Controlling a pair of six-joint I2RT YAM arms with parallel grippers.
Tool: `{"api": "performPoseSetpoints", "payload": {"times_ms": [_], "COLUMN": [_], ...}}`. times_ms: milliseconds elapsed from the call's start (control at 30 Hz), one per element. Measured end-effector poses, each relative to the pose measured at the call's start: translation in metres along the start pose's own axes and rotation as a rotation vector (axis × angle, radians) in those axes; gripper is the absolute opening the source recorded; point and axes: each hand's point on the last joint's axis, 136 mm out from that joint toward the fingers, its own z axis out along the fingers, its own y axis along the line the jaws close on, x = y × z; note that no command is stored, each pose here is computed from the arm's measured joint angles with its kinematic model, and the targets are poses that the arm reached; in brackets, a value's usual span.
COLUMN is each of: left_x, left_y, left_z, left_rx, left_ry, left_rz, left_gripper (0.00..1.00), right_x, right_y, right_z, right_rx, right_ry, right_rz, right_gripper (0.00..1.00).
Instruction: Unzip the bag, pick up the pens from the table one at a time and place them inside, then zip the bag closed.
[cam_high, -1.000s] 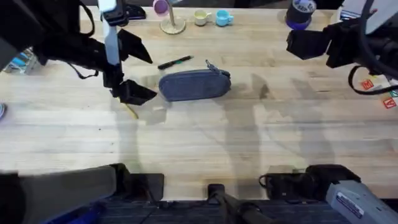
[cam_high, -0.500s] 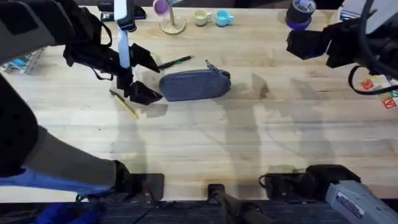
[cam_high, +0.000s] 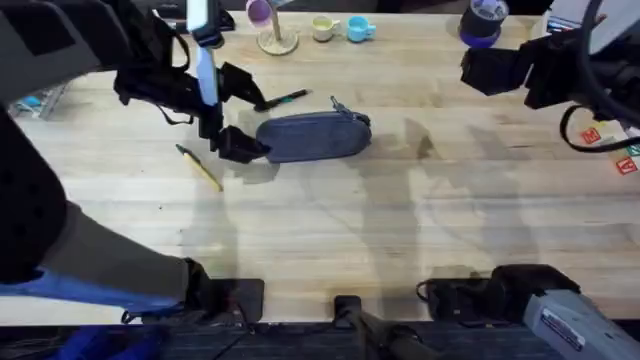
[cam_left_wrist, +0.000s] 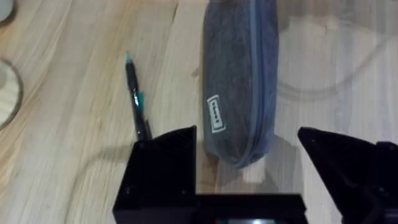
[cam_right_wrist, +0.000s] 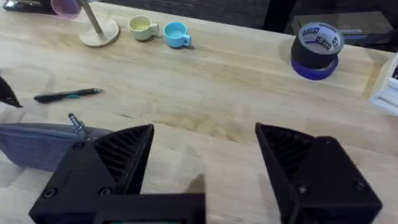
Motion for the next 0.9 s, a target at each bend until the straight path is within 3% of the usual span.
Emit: {"api": "performPoseSetpoints", "payload": {"times_ms": [100,333,400,533,800,900], "left_x": [-0.002,0.003,0.004,0.004,0.004,0.004], "left_y": [-0.003,-0.007,-0.006,-0.004,-0.005,-0.005], "left_z": [0.006,0.013,0.013,0.013,0.013,0.013], "left_rx": [0.017,0.036,0.035,0.028,0.030,0.030], "left_ry": [0.019,0.083,0.090,0.094,0.098,0.098], "left_rz": [0.023,0.046,0.046,0.056,0.061,0.061], "left_gripper": [0.986,0.715,0.546,0.083,0.043,0.043], "right_x": [0.000,0.000,0.000,0.000,-0.007,-0.014], "right_y": [0.000,0.000,0.000,0.000,0.001,0.012], "right_z": [0.000,0.000,0.000,0.000,0.000,-0.001], "right_rx": [0.000,0.000,0.000,0.000,-0.005,-0.071], "right_ry": [0.000,0.000,0.000,0.000,-0.030,-0.059], "right_rz": [0.000,0.000,0.000,0.000,0.003,0.025], "right_gripper": [0.996,0.996,0.996,0.996,0.996,0.996]}}
